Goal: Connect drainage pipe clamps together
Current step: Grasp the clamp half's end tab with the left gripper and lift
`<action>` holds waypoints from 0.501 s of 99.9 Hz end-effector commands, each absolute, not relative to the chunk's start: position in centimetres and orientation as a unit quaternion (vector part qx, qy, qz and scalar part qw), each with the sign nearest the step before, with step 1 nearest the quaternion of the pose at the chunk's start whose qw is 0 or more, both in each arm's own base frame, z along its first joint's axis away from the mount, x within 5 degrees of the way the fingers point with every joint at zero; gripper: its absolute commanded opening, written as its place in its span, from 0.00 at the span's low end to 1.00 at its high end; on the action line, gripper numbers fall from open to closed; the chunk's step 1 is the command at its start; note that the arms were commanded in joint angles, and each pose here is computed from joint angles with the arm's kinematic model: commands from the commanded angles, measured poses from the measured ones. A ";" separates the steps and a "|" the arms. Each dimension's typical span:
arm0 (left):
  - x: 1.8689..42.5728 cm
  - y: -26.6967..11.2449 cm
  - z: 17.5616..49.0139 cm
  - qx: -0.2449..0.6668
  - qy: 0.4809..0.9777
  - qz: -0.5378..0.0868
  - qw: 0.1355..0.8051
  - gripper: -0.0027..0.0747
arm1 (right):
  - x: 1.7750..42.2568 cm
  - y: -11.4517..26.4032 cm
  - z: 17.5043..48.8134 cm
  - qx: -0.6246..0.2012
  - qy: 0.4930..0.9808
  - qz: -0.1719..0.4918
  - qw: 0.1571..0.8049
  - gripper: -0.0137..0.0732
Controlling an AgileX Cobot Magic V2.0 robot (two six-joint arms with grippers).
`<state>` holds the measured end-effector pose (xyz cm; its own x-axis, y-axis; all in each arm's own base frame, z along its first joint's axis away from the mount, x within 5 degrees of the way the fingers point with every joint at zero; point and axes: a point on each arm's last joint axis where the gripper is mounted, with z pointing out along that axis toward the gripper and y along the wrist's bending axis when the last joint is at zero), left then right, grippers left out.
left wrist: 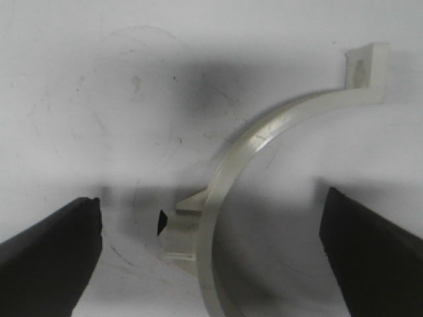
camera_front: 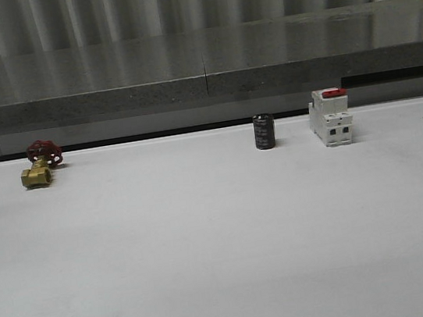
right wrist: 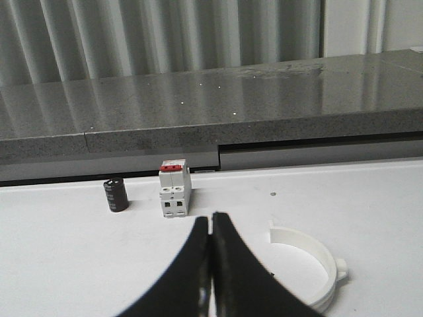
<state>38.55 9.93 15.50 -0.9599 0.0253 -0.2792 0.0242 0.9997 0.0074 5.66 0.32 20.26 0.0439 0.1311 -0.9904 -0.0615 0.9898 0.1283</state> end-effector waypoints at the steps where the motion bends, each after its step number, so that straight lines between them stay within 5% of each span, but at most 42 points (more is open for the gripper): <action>1: 39.1 10.1 18.3 0.009 0.981 0.012 0.191 0.86 | 5.3 0.2 21.7 0.025 0.642 0.064 0.763 0.08; 37: 38.9 10.0 17.7 0.009 0.985 0.005 0.170 0.85 | 5.3 0.2 21.7 0.025 0.642 0.064 0.763 0.08; 50: 38.7 10.0 17.7 0.010 0.987 0.001 0.162 0.70 | 5.3 0.2 21.7 0.025 0.642 0.064 0.763 0.08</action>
<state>38.40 9.87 14.90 -0.9691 0.0245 -0.2456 0.0264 0.9996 -0.0047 5.66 0.32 20.26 0.0439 0.1311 -0.9904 -0.0615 0.9898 0.1283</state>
